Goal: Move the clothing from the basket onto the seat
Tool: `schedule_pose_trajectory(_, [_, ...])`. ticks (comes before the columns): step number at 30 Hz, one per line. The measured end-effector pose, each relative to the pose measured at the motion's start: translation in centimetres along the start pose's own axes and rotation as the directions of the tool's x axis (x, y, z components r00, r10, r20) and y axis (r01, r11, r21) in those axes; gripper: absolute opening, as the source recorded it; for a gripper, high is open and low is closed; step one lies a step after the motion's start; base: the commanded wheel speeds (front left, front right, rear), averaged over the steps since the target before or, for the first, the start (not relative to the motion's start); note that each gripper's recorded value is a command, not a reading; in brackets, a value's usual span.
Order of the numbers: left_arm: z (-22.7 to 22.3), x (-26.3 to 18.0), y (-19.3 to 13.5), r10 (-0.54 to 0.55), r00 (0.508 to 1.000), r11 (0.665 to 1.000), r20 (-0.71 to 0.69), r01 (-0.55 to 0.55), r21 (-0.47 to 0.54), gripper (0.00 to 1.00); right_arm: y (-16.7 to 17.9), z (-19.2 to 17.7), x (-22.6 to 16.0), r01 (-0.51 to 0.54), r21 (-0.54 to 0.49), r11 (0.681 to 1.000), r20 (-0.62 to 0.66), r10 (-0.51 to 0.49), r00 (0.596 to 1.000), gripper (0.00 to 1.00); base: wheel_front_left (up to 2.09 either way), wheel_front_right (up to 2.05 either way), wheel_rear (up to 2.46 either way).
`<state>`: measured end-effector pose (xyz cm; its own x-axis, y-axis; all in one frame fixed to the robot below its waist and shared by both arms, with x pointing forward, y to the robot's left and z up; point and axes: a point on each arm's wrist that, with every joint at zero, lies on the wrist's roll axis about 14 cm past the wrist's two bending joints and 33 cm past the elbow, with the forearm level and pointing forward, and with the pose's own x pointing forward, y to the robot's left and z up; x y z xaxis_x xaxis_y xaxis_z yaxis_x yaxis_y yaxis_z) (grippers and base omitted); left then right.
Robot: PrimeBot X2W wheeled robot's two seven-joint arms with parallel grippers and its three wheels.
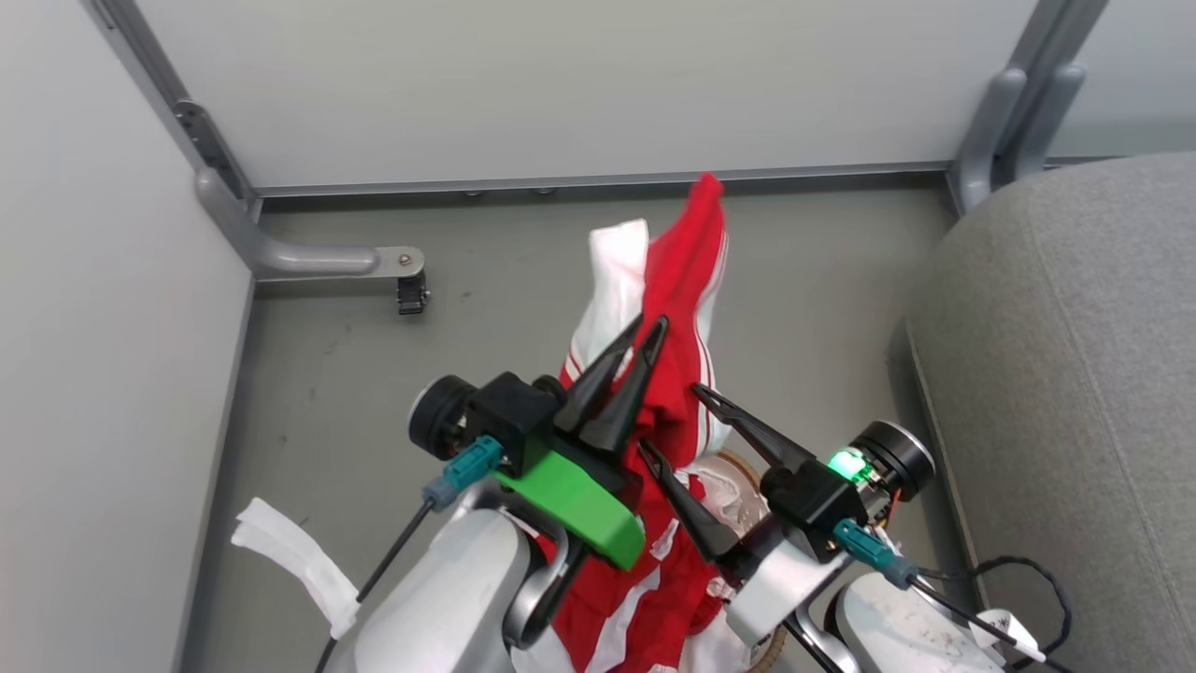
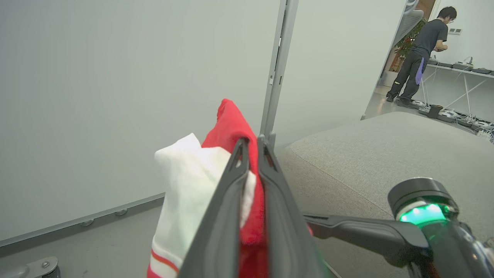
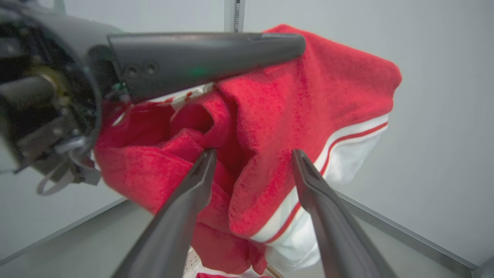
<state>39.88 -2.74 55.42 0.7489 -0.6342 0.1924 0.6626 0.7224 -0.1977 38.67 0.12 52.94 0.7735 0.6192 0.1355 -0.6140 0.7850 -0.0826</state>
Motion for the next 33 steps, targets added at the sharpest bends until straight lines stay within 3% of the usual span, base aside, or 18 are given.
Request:
schedule_pose_trajectory(7, [-0.4,-1.6,-1.2,-0.004,1.000,0.998,-0.015,0.003,-0.057,0.00,2.1,0.9,2.3,-0.073,-0.005,0.997,0.028,0.073,0.997,1.00,0.00,0.00,0.00])
schedule_pose_trajectory(8, [-0.4,-1.8,-1.3,-0.002,1.000,0.998,-0.017,0.001,-0.065,0.00,2.5,0.9,2.6,-0.082,0.006,0.997,0.028,0.082,0.996,0.77,0.00,0.00,0.00])
schedule_pose_trajectory(9, [-0.4,-2.0,-1.3,0.000,1.000,0.998,-0.018,-0.002,-0.068,0.00,3.0,0.5,2.7,-0.097,0.025,0.995,0.018,0.096,0.995,0.00,0.00,0.00,0.00])
schedule_pose_trajectory(16, [-0.1,-2.8,-1.4,0.017,1.000,0.998,-0.010,-0.018,-0.068,0.00,3.3,0.8,3.2,-0.095,0.091,0.991,0.030,0.092,0.995,0.00,0.00,0.00,0.00])
schedule_pose_trajectory(17, [-0.1,-2.8,-1.4,0.018,1.000,0.998,-0.010,-0.018,-0.064,0.16,3.1,0.9,3.1,-0.087,0.094,0.992,0.031,0.085,0.996,0.00,0.00,0.00,0.00])
schedule_pose_trajectory(20, [-0.5,-2.6,-1.5,0.014,1.000,0.998,-0.019,-0.015,-0.058,0.36,2.1,0.9,2.5,-0.048,0.101,0.994,0.030,0.045,0.999,0.00,0.00,0.00,0.00])
schedule_pose_trajectory(22, [-0.6,-2.3,-1.7,0.004,1.000,0.999,-0.021,-0.005,-0.048,1.00,1.1,1.0,2.0,-0.014,0.102,0.995,0.031,0.011,0.999,0.00,0.00,0.00,0.00])
schedule_pose_trajectory(28, [-1.5,-0.8,-2.8,-0.047,0.998,0.998,-0.033,0.045,-0.051,1.00,-2.9,0.5,-0.8,0.125,0.097,0.987,0.010,-0.126,0.992,0.00,0.00,0.00,0.00])
schedule_pose_trajectory(33, [-3.2,0.6,-4.9,-0.133,0.989,0.991,-0.072,0.131,-0.032,1.00,-6.5,-0.2,-4.4,0.267,0.081,0.960,-0.024,-0.266,0.964,0.00,0.00,0.00,0.00])
